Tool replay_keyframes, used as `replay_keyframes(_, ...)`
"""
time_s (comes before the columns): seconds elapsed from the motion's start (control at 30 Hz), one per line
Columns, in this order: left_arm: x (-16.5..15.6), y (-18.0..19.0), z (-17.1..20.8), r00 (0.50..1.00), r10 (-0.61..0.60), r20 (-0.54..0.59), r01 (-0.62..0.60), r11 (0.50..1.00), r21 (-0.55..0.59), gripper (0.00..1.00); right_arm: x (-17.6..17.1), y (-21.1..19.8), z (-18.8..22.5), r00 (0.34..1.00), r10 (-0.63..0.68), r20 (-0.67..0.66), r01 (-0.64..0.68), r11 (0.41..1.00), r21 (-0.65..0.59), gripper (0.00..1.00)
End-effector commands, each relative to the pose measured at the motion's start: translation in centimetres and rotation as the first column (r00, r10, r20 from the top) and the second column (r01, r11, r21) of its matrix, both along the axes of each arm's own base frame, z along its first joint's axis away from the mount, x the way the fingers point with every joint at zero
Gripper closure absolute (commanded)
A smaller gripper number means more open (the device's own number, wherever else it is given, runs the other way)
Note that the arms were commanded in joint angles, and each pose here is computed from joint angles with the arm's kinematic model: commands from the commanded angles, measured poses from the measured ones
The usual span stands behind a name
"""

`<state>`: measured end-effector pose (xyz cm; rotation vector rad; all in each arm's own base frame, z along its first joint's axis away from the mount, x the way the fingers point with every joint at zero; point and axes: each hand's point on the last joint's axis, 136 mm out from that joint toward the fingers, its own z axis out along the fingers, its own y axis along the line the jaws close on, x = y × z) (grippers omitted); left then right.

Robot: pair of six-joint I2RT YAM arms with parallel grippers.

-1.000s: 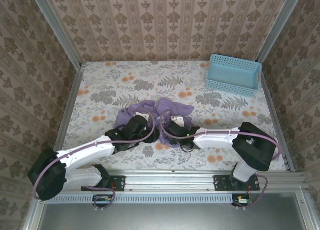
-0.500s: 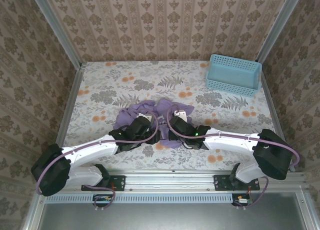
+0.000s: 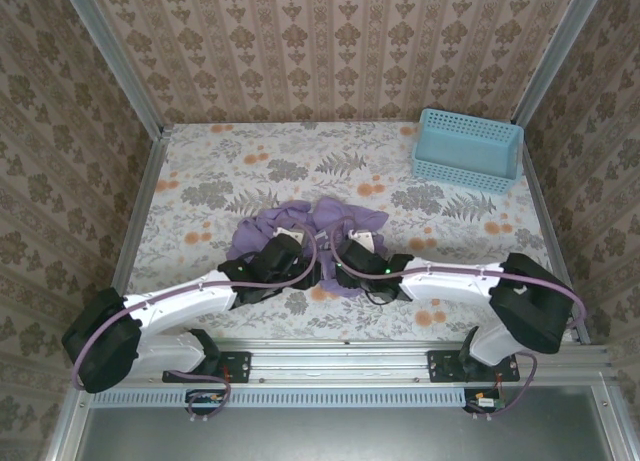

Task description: Fold the inside-out t-shirt

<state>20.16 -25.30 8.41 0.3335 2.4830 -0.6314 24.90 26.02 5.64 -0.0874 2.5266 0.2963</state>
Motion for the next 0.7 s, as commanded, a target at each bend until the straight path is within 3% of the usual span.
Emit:
replay_keyframes(0.0, -0.1, 0.0, 0.2, 1.000, 0.012, 0.005, -0.011, 1.000, -0.006, 0.47, 0.8, -0.1, 0.0, 1.000, -0.026, 0.015, 0.026, 0.997, -0.071, 0.55)
replay_keyframes(0.13, -0.2, 0.0, 0.2, 1.000, 0.009, 0.005, -0.009, 1.000, -0.004, 0.47, 1.5, 0.4, -0.9, 1.000, -0.025, 0.006, 0.026, 0.993, -0.113, 0.65)
replay_keyframes(0.37, 0.0, 0.1, -0.1, 1.000, 0.017, 0.003, -0.017, 1.000, 0.011, 0.46, 1.8, 0.0, -0.4, 0.999, -0.023, 0.028, 0.027, 0.989, -0.145, 1.00)
replay_keyframes(0.67, 0.5, 0.8, -0.4, 0.999, 0.049, 0.004, -0.049, 0.998, 0.044, 0.45, -0.3, 0.8, 5.1, 0.995, 0.027, 0.095, -0.042, 0.986, 0.161, 1.00)
